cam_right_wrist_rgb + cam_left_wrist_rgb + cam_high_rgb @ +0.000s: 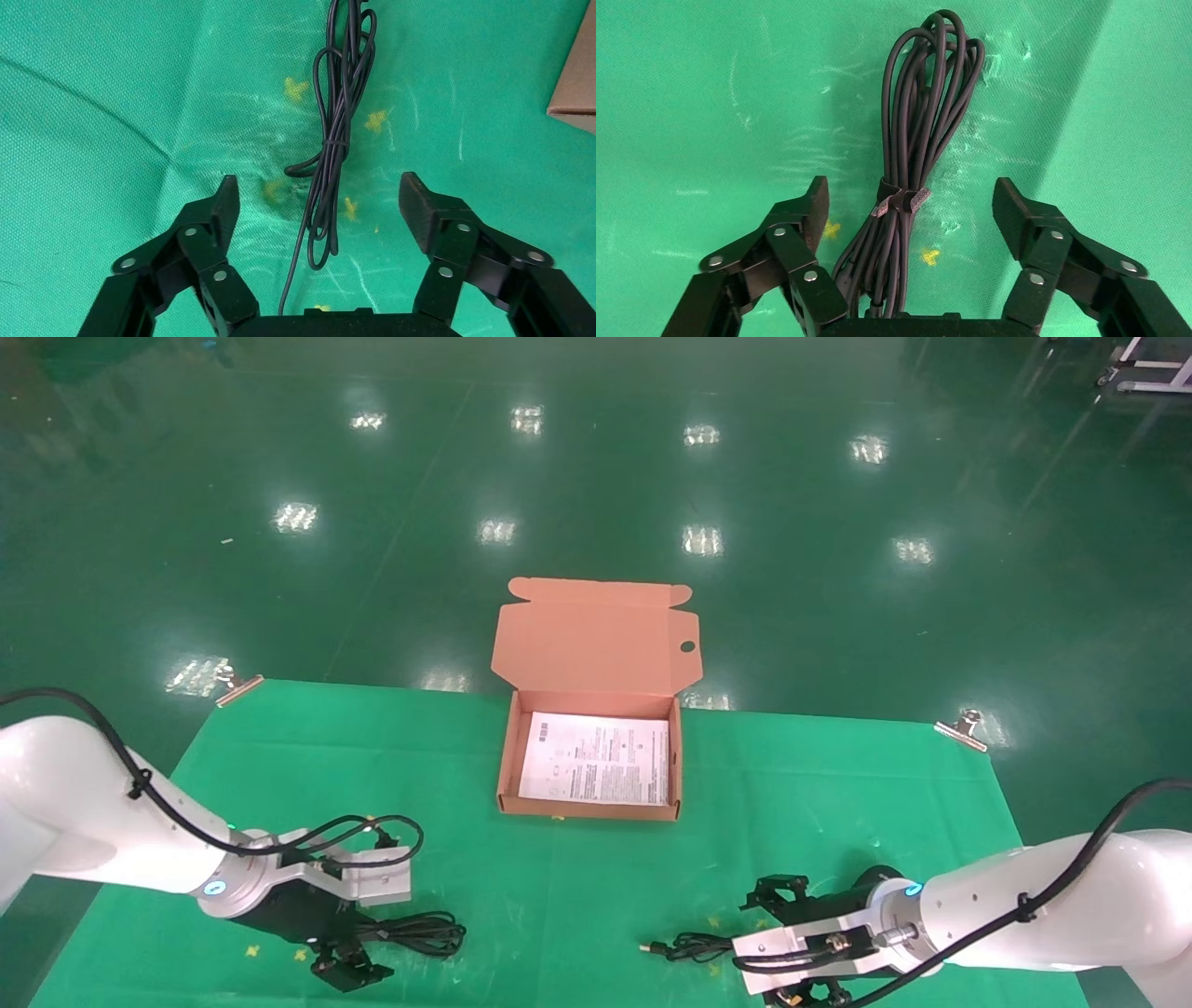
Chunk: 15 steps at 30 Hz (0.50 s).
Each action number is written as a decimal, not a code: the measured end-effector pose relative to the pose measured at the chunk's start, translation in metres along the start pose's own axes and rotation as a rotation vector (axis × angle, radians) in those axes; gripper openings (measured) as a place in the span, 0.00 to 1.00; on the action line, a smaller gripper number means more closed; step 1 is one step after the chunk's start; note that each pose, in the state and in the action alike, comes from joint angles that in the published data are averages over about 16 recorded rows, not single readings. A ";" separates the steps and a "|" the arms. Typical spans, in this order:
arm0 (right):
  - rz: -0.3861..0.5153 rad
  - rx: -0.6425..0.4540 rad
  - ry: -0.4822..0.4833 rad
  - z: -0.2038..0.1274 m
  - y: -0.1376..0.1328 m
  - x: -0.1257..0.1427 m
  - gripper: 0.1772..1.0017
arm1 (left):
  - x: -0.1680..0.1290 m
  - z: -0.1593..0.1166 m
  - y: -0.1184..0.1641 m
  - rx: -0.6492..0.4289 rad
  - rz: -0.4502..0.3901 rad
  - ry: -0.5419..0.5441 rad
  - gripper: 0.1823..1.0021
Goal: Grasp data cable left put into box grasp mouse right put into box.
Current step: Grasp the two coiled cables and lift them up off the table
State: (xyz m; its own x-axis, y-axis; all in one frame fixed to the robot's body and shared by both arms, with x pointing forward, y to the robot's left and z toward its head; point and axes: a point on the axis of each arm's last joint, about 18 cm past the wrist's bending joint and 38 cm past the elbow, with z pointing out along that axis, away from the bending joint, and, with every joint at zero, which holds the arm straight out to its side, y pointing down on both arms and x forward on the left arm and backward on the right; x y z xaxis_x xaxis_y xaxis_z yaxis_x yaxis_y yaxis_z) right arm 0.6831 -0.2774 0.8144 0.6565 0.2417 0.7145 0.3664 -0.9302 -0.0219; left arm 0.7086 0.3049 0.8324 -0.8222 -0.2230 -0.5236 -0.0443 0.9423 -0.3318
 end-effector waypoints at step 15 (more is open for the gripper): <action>-0.001 0.002 -0.003 -0.001 0.000 -0.001 0.53 | 0.000 -0.001 -0.001 0.002 0.002 0.001 0.54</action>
State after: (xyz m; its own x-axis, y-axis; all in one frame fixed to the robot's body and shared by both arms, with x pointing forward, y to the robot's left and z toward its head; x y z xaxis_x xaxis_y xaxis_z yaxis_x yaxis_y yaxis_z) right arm 0.6816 -0.2775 0.8149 0.6582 0.2434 0.7124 0.3684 -0.9294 -0.0228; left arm 0.7081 0.3043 0.8335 -0.8229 -0.2205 -0.5237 -0.0414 0.9424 -0.3318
